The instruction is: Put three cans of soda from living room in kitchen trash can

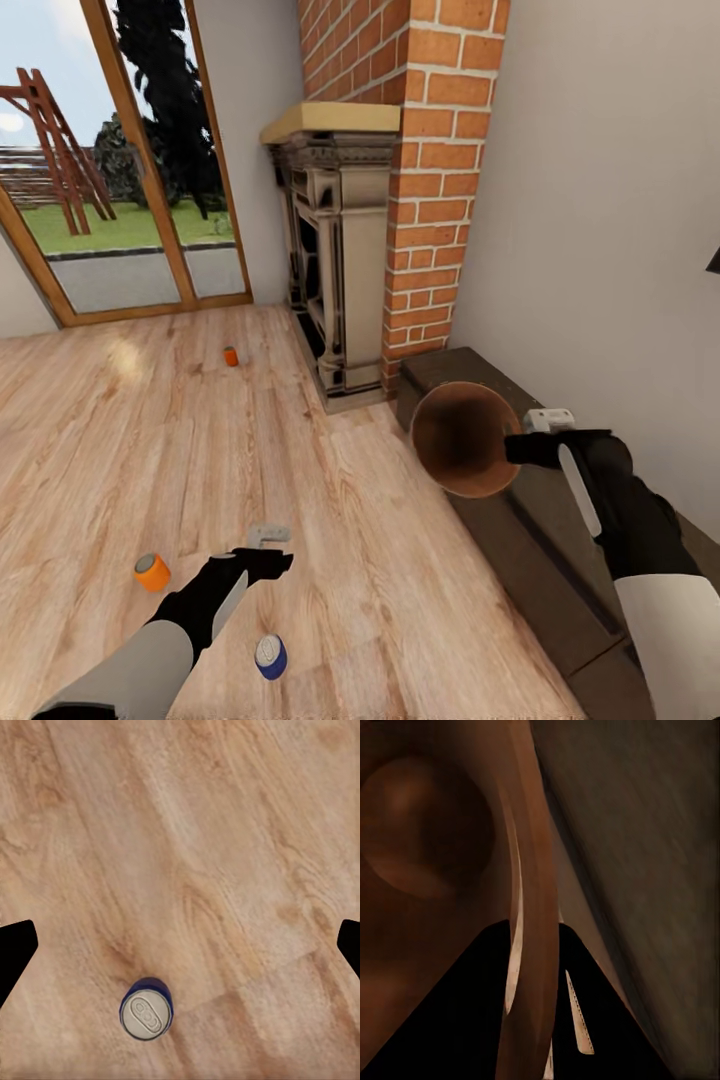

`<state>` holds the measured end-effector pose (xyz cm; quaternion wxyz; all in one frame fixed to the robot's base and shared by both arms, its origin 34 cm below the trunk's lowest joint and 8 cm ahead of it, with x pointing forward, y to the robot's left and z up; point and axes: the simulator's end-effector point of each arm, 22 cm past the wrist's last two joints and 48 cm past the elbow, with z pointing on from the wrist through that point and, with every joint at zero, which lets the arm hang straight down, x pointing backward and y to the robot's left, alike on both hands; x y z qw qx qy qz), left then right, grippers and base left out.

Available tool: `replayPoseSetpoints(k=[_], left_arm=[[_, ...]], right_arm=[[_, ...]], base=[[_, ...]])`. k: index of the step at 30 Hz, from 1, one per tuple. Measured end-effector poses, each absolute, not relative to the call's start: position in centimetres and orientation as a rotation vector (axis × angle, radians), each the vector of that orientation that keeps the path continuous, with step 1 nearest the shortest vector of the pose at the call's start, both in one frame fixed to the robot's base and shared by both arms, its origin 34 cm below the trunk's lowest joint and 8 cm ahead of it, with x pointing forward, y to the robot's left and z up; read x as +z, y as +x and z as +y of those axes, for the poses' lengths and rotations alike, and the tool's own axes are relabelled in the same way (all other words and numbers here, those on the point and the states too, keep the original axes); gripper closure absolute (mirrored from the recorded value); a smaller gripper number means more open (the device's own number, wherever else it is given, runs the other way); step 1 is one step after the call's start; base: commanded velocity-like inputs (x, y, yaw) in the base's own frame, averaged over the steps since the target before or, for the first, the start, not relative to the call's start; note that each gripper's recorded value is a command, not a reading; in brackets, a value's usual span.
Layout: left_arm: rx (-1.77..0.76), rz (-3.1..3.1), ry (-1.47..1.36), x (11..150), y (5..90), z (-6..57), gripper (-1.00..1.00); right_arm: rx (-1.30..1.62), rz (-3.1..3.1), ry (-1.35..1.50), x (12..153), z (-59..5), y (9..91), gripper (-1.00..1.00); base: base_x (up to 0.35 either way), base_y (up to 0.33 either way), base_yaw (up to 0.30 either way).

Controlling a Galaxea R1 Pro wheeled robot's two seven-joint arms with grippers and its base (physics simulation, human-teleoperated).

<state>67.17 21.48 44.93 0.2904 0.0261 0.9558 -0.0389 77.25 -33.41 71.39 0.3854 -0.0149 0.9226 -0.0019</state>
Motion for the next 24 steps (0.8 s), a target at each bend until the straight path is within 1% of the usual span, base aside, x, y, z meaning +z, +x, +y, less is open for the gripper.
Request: replayPoseSetpoints(k=[5, 8, 15, 24], left_arm=[[-0.094, 2.553, 0.066, 43.7, 67.1, 22.0, -1.0], [-0.092, 2.557, 0.064, 42.8, 66.9, 22.1, -1.0], [-0.089, 2.567, 0.064, 40.8, 66.4, 22.3, -1.0], [-0.091, 2.579, 0.068, 38.2, 65.9, 22.3, -1.0]], right_arm=[[-0.041, 2.325, -0.034, 74.0, -33.8, 79.5, 1.0], [-0.006, 2.323, -0.045, 73.5, -32.8, 79.7, 1.0], [-0.032, 2.335, -0.087, 71.3, -32.1, 79.8, 1.0], [-0.046, 2.35, -0.093, 68.5, -32.3, 79.5, 1.0]], base=[[0.0, 0.0, 0.0], [0.0, 0.0, 0.0], [0.0, 0.0, 0.0], [0.0, 0.0, 0.0]])
